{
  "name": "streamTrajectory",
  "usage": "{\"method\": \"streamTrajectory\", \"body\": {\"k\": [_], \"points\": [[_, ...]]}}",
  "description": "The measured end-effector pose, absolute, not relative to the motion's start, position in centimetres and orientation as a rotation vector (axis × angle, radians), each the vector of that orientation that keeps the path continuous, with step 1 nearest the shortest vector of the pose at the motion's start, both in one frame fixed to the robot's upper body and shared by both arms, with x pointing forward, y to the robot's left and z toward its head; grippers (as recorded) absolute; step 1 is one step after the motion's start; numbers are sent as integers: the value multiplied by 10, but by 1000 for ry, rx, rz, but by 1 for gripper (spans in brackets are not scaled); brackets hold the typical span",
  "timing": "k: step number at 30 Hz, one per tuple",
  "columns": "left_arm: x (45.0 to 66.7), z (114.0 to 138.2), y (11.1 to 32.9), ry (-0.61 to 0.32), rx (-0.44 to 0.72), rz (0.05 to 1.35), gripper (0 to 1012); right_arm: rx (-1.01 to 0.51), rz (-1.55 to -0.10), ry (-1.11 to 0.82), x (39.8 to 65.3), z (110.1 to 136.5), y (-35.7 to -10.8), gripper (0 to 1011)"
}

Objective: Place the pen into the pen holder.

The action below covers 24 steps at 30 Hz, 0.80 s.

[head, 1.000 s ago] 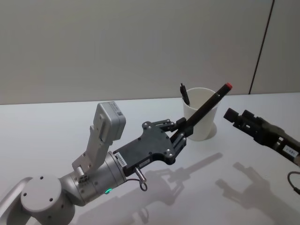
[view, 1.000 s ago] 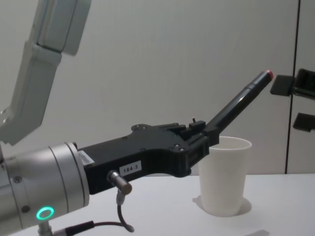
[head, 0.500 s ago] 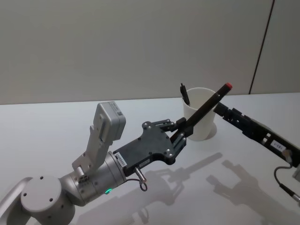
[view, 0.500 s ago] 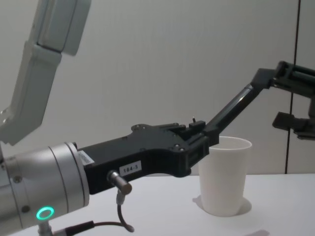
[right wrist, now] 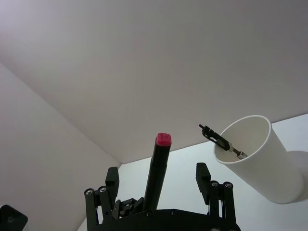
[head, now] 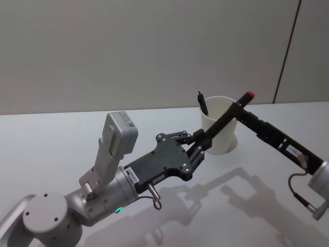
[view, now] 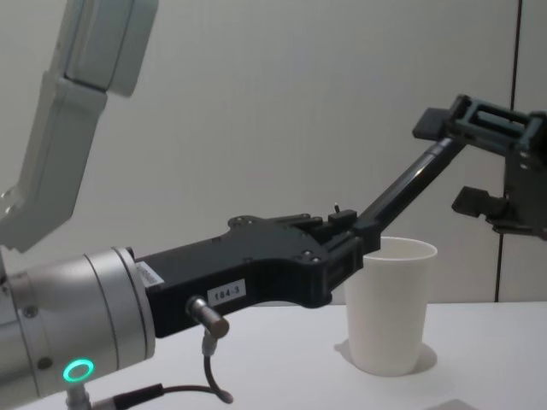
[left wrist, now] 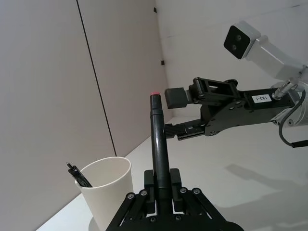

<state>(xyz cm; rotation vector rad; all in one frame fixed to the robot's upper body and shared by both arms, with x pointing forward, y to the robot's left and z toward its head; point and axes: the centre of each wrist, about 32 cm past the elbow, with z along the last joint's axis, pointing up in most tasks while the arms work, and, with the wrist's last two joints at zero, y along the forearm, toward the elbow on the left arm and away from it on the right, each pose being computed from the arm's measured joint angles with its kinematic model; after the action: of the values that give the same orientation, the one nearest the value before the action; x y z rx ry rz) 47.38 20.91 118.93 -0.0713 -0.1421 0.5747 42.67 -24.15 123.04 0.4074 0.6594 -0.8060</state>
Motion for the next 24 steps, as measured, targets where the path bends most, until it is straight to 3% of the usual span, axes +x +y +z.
{"method": "streamTrajectory", "body": {"k": [24], "points": [[474,1189,209,-142,-71,575,188,423,-842,711,428,1236,-221,1001]]}}
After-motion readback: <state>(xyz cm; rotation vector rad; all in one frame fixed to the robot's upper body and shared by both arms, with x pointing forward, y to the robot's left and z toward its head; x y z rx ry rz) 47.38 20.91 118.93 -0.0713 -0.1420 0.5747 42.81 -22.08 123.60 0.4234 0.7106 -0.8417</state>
